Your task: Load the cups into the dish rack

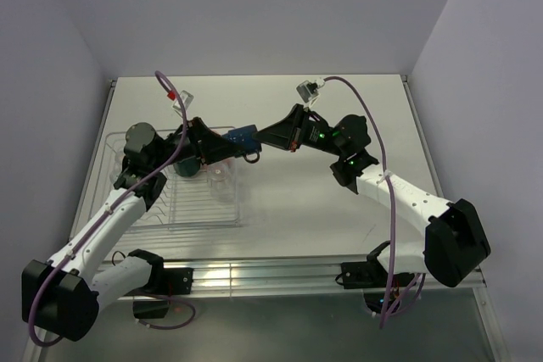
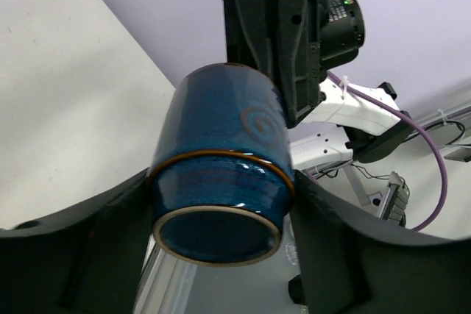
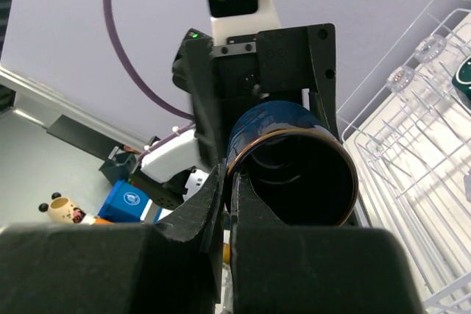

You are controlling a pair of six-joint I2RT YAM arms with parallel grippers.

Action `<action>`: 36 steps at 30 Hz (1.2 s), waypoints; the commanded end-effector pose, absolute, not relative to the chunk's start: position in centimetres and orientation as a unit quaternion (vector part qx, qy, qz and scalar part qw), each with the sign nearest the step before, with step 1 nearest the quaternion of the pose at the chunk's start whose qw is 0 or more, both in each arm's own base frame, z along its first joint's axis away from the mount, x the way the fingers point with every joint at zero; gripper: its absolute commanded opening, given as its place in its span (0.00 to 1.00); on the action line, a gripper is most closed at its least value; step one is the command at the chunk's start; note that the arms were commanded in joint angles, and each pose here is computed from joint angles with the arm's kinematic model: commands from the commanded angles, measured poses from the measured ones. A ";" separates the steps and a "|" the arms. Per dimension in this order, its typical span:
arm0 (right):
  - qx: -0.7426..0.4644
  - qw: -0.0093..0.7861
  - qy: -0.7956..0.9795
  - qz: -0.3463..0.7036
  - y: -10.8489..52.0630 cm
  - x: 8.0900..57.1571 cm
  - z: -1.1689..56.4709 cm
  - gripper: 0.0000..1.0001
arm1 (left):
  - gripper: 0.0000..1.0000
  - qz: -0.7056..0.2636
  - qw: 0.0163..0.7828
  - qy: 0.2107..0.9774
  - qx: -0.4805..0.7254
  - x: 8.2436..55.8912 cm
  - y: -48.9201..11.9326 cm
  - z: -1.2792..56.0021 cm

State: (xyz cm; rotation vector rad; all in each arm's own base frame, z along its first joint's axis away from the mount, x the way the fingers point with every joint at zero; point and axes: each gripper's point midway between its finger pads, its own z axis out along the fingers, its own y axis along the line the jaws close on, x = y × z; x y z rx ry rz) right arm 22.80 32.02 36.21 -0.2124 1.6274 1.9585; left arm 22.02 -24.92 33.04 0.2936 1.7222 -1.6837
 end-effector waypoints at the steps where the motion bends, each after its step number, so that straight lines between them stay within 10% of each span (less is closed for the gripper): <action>1: -0.110 0.318 0.578 0.744 32.0 22.2 38.5 0.00 | 0.69 -0.656 0.373 0.642 0.135 21.8 -25.1 35.0; 8: -0.104 0.322 0.594 0.730 32.2 22.8 38.0 0.00 | 0.00 -0.650 0.382 0.642 0.139 21.8 -25.3 35.6; 16: -0.061 0.382 0.672 0.631 31.2 25.8 35.3 0.48 | 0.00 -0.608 0.427 0.656 0.133 22.0 -24.2 37.2; 25: -0.005 0.434 0.710 0.555 28.5 27.2 34.5 0.56 | 0.00 -0.539 0.443 0.710 0.096 22.1 -22.3 36.9; 36: 0.061 0.468 0.777 0.416 24.5 29.8 31.3 0.57 | 0.00 -0.225 0.413 0.876 -0.106 22.8 -11.5 27.4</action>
